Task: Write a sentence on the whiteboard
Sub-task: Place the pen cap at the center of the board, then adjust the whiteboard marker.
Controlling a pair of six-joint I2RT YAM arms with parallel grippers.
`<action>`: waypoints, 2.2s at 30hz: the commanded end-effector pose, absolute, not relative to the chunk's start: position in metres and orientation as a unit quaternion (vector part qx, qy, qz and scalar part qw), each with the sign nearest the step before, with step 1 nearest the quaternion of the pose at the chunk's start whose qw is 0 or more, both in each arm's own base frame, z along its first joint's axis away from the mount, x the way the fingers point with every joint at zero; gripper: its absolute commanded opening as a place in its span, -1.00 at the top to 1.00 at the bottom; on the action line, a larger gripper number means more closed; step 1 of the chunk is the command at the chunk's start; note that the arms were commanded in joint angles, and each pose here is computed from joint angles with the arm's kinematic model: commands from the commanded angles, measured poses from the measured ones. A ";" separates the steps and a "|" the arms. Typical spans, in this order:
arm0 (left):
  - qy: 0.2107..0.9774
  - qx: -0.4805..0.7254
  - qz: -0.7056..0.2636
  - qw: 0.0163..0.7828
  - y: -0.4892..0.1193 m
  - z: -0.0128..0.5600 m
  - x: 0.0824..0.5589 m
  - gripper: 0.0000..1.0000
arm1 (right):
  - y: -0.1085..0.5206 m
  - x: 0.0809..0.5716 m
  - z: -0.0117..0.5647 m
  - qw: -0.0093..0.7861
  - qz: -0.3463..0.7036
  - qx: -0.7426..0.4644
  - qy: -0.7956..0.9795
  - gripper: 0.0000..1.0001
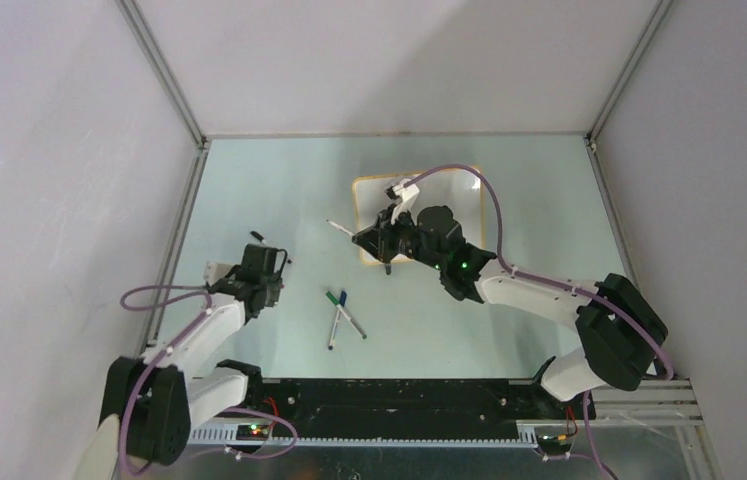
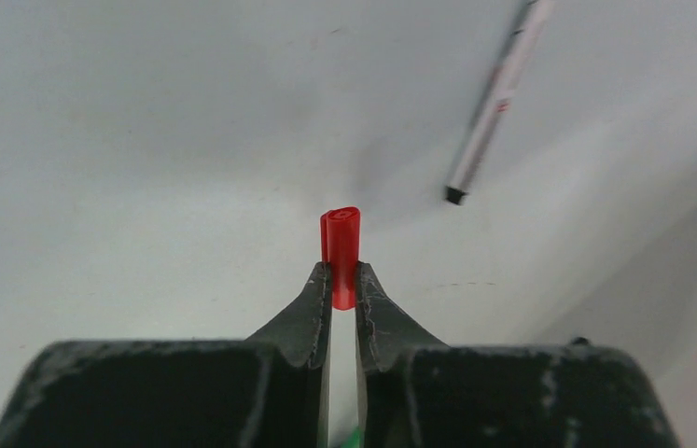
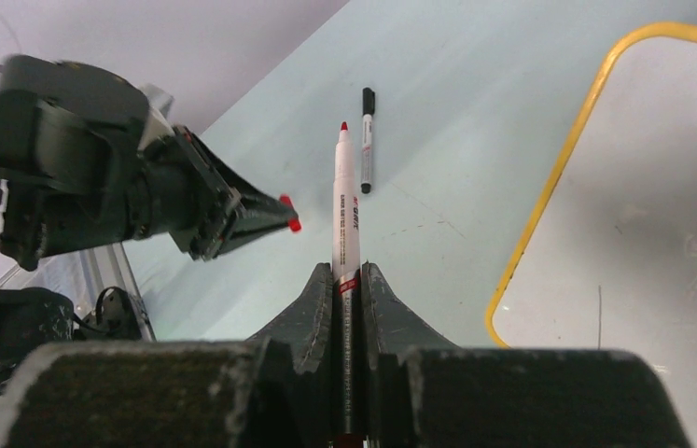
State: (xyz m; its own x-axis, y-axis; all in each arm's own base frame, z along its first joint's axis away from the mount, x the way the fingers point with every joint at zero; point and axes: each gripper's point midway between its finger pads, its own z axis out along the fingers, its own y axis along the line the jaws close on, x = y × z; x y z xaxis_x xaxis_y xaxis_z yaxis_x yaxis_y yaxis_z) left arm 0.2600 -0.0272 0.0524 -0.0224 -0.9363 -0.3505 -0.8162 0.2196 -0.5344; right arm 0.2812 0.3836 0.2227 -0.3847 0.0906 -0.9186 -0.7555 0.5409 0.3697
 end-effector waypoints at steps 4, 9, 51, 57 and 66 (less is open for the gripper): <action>0.747 -0.600 -0.080 0.275 -0.042 0.041 0.265 0.34 | 0.371 0.288 0.249 0.548 0.406 -0.207 0.701 1.00; 0.764 -0.549 -0.100 0.323 -0.044 0.071 0.284 -0.68 | 0.361 0.289 0.253 0.552 0.408 -0.194 0.701 1.00; 0.545 0.309 -0.178 0.759 -0.266 0.280 0.253 -0.99 | 0.219 0.263 0.289 0.418 0.321 -0.077 0.846 1.00; 0.521 0.283 -0.184 0.784 -0.260 0.288 0.249 -0.99 | 0.204 0.268 0.283 0.415 0.261 -0.022 0.871 1.00; 0.505 0.264 -0.191 0.799 -0.250 0.294 0.243 -0.99 | 0.207 0.275 0.279 0.407 0.198 0.056 0.890 1.00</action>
State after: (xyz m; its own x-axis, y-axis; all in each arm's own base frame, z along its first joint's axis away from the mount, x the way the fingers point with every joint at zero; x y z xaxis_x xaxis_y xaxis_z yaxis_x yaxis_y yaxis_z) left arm 0.2463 -0.2607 0.2712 0.3486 0.0106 -0.9372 0.6104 0.7562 0.2356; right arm 0.2754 0.2108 0.2741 -0.6786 0.2137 -0.7027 -0.1479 0.8974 0.4157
